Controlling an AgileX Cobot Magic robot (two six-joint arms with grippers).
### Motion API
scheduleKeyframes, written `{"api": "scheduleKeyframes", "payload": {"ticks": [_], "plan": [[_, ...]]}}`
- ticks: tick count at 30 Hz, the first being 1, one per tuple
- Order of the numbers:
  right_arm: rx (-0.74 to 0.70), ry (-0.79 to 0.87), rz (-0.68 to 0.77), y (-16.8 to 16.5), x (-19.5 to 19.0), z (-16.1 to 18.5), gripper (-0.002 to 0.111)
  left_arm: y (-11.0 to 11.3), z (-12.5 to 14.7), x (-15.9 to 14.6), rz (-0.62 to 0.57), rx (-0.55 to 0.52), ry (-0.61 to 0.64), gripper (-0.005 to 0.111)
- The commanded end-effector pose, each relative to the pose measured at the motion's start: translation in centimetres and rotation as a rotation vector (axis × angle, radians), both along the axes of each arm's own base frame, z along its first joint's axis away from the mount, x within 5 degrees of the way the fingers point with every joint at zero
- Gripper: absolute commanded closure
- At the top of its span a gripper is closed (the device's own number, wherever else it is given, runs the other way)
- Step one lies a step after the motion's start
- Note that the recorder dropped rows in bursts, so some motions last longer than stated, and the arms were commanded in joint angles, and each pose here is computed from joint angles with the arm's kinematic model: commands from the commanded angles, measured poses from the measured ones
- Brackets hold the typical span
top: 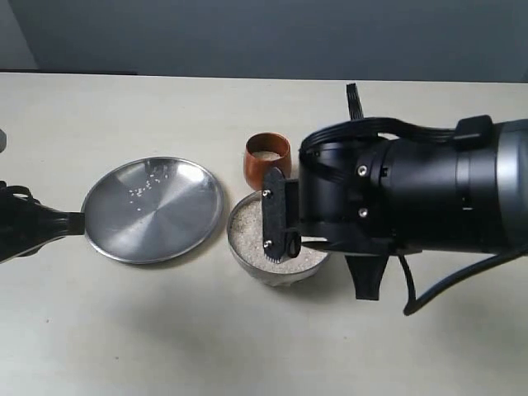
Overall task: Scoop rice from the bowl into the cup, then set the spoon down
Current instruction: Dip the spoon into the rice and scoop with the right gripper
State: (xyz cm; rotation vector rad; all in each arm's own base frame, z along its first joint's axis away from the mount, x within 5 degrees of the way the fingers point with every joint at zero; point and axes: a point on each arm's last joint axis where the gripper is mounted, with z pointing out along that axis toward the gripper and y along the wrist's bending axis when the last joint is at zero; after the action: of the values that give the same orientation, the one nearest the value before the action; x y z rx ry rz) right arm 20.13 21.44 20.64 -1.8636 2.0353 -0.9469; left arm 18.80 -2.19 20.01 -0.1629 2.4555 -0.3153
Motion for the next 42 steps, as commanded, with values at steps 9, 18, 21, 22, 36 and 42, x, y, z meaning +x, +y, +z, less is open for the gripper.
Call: {"api": "scheduleKeyframes", "payload": {"ticks": [9,18,21,22,36,42], "plan": [[0.123,0.031,-0.038,0.8,-0.3,-0.3,0.109,0.0,0.1,0.2,-0.001,0.004,-0.009,0.106],[0.351,0.067,-0.138,1.1,-1.3,1.1,0.109,0.0,0.1,0.2,0.000,0.002,-0.009,0.106],[0.373,0.096,-0.170,1.2,-1.6,0.9,0.109,0.0,0.1,0.2,0.000,0.002,-0.009,0.106],[0.388,0.109,-0.178,1.3,-1.7,0.9,0.109,0.0,0.1,0.2,0.000,0.002,-0.009,0.106],[0.532,0.122,-0.369,-0.5,0.0,1.5,0.109,0.0,0.1,0.2,0.000,0.002,-0.009,0.106],[0.581,0.102,-0.360,-0.8,-0.3,2.8,0.109,0.0,0.1,0.2,0.000,0.002,-0.009,0.106]]}}
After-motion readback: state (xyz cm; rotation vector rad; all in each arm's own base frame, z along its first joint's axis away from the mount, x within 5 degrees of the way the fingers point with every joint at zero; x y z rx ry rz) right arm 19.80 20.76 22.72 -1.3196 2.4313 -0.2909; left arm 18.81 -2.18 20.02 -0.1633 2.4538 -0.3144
